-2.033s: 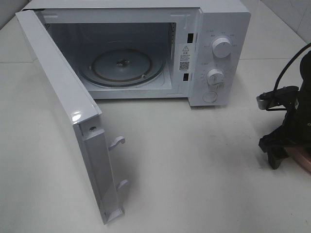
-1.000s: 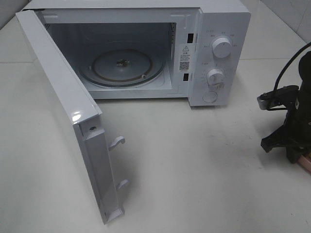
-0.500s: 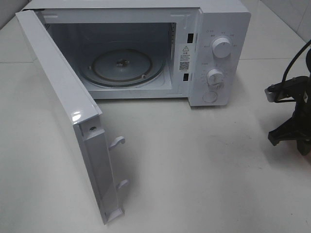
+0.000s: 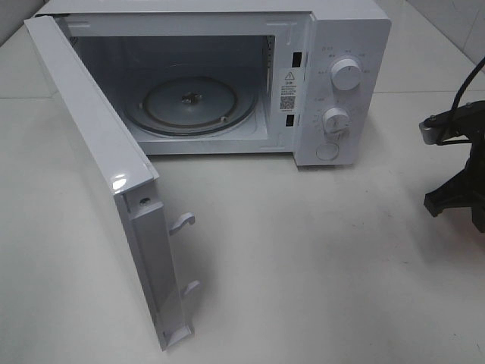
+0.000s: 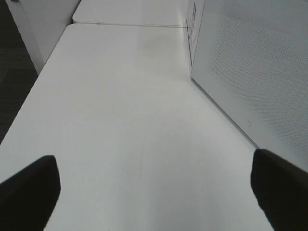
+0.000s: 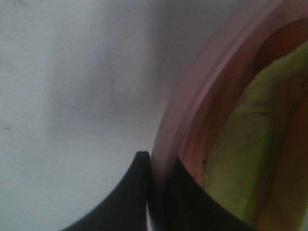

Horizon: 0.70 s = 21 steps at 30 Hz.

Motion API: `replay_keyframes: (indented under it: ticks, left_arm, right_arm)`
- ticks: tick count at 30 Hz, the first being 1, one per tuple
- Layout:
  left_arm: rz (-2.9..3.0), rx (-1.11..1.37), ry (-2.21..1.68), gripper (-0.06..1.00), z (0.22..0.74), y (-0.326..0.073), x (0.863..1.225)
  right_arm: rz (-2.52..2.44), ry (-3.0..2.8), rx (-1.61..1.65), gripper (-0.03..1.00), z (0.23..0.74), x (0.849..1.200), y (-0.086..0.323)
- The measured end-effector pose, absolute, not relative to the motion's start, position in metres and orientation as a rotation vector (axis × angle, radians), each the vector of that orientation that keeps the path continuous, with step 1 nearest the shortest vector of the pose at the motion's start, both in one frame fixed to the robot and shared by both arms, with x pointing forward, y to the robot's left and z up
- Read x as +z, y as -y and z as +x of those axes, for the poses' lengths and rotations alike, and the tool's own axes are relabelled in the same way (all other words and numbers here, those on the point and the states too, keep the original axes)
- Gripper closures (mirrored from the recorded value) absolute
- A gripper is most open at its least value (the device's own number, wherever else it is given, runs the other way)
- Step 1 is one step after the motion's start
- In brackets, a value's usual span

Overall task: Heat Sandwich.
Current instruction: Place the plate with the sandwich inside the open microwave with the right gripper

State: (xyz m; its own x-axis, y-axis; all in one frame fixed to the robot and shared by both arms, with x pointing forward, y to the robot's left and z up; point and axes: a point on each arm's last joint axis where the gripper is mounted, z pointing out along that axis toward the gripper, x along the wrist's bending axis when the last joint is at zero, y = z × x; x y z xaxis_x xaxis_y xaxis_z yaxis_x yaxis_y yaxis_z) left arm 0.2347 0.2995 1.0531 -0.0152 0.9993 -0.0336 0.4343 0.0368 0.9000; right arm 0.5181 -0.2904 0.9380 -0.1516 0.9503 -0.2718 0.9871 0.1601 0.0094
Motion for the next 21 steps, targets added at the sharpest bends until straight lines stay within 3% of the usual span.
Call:
replay_keyframes:
  ticks: [21]
  left_arm:
    - [1.499, 0.940, -1.554, -0.05, 0.235, -0.300, 1.053]
  right_arm:
    - [1.712, -2.325, -0.314, 0.91, 0.489, 0.964, 0.251]
